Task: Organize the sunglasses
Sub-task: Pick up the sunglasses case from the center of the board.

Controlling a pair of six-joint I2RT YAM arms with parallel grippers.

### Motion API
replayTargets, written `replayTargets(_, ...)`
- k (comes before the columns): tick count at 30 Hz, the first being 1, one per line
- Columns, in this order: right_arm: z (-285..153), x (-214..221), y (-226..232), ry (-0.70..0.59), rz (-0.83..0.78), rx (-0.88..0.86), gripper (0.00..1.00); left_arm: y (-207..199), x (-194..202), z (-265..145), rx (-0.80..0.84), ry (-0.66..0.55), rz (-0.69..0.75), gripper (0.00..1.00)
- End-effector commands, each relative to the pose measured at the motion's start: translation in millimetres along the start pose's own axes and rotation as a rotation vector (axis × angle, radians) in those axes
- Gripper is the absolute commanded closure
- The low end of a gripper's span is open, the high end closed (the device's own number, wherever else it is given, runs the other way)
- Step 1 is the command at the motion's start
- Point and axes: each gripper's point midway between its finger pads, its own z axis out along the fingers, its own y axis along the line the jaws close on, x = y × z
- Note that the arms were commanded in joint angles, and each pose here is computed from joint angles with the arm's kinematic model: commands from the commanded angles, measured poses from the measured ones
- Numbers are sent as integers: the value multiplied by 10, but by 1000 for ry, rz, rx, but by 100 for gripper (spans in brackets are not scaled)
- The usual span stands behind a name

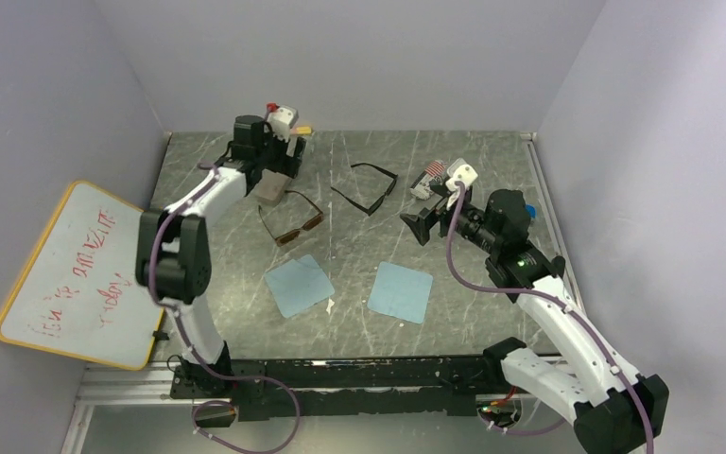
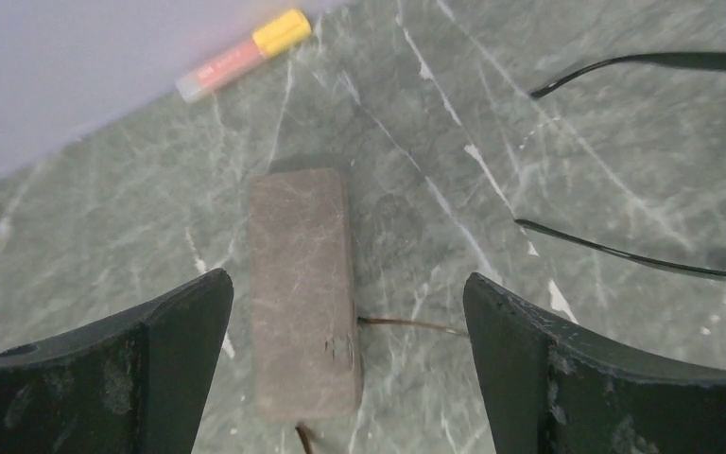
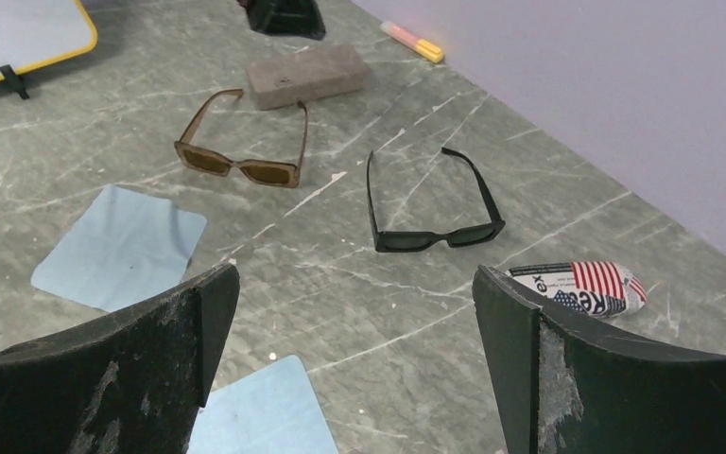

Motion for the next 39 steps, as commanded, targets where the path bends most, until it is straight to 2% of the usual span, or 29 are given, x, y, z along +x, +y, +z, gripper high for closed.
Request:
replayTargets(1, 46, -25, -44, -12, -34, 10, 0, 64, 357, 399, 18, 127, -69, 3)
replayTargets(5, 72, 29, -40, 5, -32, 3, 0, 166, 685, 665, -5, 219, -99, 3)
replayTargets(8, 108, 72, -46, 24, -29, -3, 0, 279, 797, 762, -45, 241, -87, 3)
replayTargets(18, 298, 433, -147, 176, -34, 8, 0, 368, 794, 822, -31, 259, -56, 3)
replayTargets(21, 355, 464, -140, 209, -40, -3, 0, 514, 822, 877, -67, 267, -72, 3)
replayTargets(24, 383, 439, -79, 227, -53, -39, 0, 572, 904, 917, -35, 290, -110, 3)
replayTargets(35, 774, 148, -74, 164, -153, -115, 0, 436, 1007, 880, 72, 321, -124, 6)
replayTargets(39, 1016, 247, -95, 173, -144, -141, 0, 410, 1010, 872, 84, 320, -137, 5)
